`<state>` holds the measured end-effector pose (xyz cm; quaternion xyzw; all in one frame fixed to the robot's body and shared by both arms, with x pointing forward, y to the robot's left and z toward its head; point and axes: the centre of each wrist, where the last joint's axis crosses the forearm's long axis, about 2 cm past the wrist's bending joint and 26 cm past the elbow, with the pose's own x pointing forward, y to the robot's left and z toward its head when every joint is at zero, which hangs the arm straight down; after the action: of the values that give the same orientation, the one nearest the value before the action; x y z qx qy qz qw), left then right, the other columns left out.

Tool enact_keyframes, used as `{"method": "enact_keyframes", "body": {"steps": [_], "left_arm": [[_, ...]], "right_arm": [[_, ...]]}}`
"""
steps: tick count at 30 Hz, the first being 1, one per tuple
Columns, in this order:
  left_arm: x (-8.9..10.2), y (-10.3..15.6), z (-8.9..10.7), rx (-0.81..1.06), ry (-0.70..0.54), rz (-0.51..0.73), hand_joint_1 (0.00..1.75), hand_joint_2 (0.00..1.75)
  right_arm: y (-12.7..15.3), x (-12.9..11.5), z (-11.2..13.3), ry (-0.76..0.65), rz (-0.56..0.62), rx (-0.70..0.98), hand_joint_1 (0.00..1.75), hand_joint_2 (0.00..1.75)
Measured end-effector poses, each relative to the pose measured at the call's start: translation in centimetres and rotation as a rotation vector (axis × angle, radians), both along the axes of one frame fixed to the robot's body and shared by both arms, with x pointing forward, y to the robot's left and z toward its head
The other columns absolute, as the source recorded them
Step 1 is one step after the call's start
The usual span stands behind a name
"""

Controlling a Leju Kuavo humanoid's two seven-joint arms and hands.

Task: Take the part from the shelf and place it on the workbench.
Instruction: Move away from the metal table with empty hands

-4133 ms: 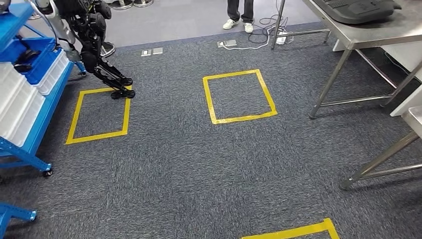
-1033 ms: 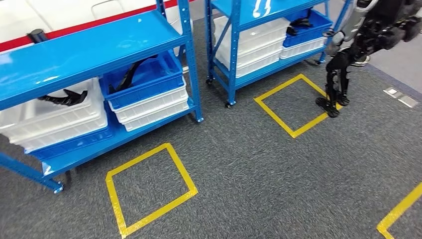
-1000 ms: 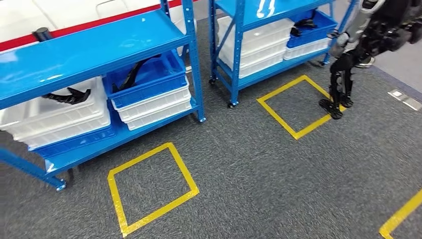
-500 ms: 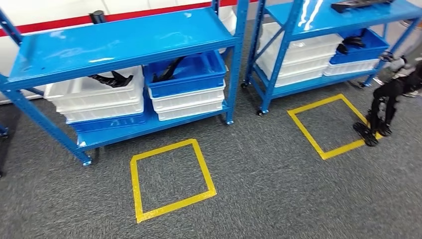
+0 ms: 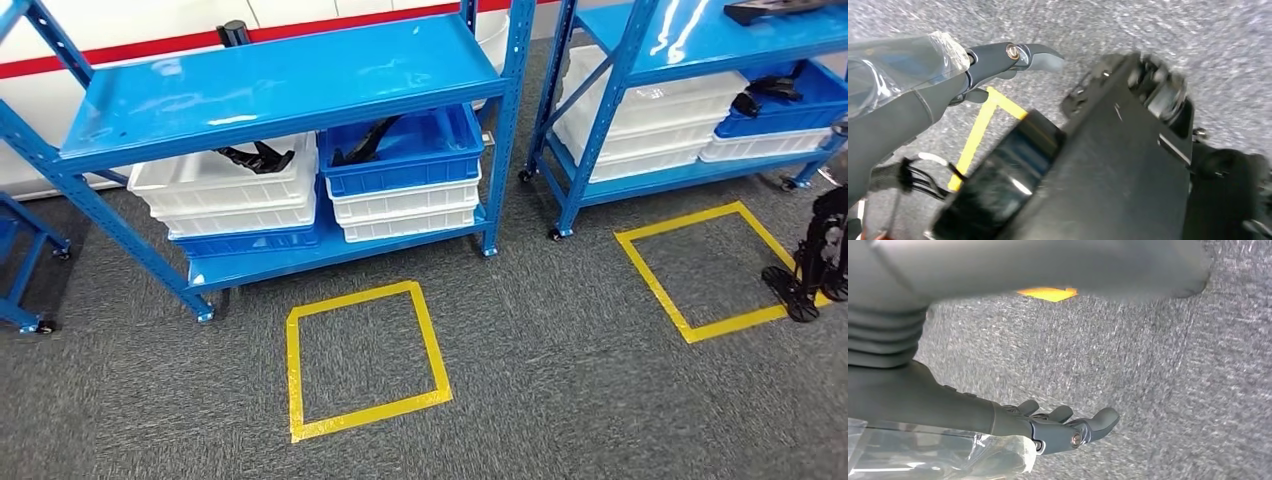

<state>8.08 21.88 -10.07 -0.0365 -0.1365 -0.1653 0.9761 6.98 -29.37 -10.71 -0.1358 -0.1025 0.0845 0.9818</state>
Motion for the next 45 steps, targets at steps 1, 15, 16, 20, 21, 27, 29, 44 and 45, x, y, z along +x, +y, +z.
{"method": "enact_keyframes", "body": {"steps": [1,15,16,20,21,27,29,44,45], "left_arm": [[0.0,0.0,0.0,-0.001,-0.002,-0.001,0.00,1.75],[-2.7,0.4,-0.5,-0.020,0.026,0.006,0.00,0.00],[-3.0,0.4,-0.5,-0.022,0.029,0.006,0.00,0.00],[-3.3,0.3,-0.5,-0.041,0.025,0.014,0.00,0.00],[-3.2,0.3,-0.5,-0.044,0.020,0.016,0.00,0.00],[-2.9,1.0,-0.4,-0.052,-0.005,0.054,0.00,0.00],[-3.9,1.5,-0.6,-0.045,0.011,0.068,0.00,0.00],[-11.9,5.3,-1.2,0.028,0.156,0.166,0.00,0.00],[-10.9,5.4,-1.2,0.025,0.132,0.174,0.00,0.00]], "right_arm": [[0.0,-0.1,0.0,-0.001,0.004,0.004,0.00,1.75],[1.0,-0.1,0.0,-0.048,0.036,0.117,0.00,0.87],[1.0,-0.8,-0.1,-0.036,0.034,0.123,0.00,1.31],[0.7,-4.1,-0.5,0.025,0.018,0.141,0.00,1.75],[0.6,-4.9,-0.5,0.039,0.015,0.145,0.00,1.75],[0.4,-7.3,-0.7,0.080,-0.004,0.177,0.00,1.75],[0.3,-7.1,-0.7,0.068,-0.009,0.190,0.00,1.75],[0.3,-1.8,0.1,-0.121,-0.029,0.271,0.00,1.75],[0.2,-3.0,0.0,-0.097,-0.036,0.273,0.00,1.75]]}}
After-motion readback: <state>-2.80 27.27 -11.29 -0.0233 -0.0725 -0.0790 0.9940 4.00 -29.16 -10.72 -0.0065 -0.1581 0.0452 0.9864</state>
